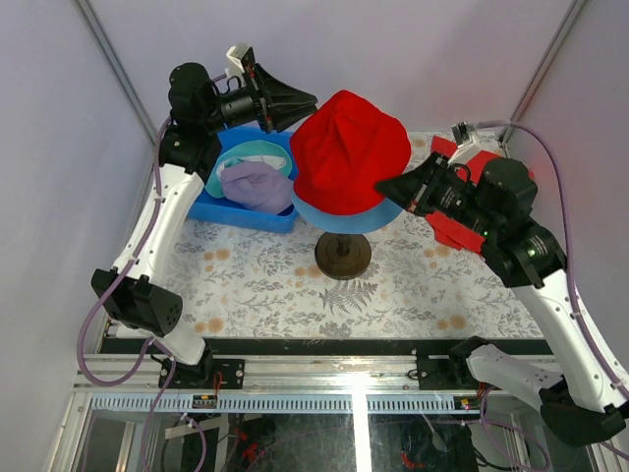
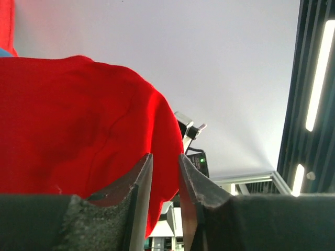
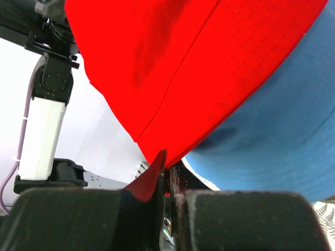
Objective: Stack the hats
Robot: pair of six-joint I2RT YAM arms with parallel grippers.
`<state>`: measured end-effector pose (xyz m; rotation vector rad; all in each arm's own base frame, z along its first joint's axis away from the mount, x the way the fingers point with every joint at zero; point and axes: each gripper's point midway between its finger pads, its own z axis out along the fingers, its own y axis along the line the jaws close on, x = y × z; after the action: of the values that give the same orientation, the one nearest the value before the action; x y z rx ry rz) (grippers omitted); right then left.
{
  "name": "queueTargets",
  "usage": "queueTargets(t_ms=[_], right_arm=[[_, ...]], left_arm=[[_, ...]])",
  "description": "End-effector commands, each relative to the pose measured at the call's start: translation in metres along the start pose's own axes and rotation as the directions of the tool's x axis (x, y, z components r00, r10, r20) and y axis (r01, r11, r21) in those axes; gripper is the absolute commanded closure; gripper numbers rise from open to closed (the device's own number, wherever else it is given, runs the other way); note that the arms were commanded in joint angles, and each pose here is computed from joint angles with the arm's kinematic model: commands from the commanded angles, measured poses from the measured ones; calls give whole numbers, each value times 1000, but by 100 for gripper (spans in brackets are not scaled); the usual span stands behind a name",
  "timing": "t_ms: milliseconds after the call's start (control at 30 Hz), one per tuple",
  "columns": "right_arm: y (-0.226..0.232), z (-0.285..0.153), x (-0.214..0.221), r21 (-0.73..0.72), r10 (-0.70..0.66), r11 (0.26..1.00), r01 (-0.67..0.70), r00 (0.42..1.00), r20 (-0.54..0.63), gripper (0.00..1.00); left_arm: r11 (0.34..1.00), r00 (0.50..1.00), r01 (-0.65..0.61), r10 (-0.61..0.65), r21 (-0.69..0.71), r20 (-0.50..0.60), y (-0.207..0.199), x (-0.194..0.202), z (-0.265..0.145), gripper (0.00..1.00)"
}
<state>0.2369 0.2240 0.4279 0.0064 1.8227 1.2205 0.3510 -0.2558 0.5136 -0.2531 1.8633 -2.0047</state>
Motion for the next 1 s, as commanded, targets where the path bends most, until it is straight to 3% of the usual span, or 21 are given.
queueTargets(t_ms=[0,233,500,967], right_arm=[[-6,-9,2,25,11,1000,-12,1000,25,100],[-19,-17,4,69,28,997,-33,997,76,100],[-9,-9,-6,-9,83,997,-82,988,131,100],[-25,3,3,26,128,991,-132,986,110,100]], left_arm=[[998,998,-65,65,15,15,-2,-2,-5,70],[997,993,-78,78,0,88,9,-15,-36,63],[998,985,1,11,-68,172,64,2,-84,55],[991,985,79,-61,-106,161,118,38,-92,50]])
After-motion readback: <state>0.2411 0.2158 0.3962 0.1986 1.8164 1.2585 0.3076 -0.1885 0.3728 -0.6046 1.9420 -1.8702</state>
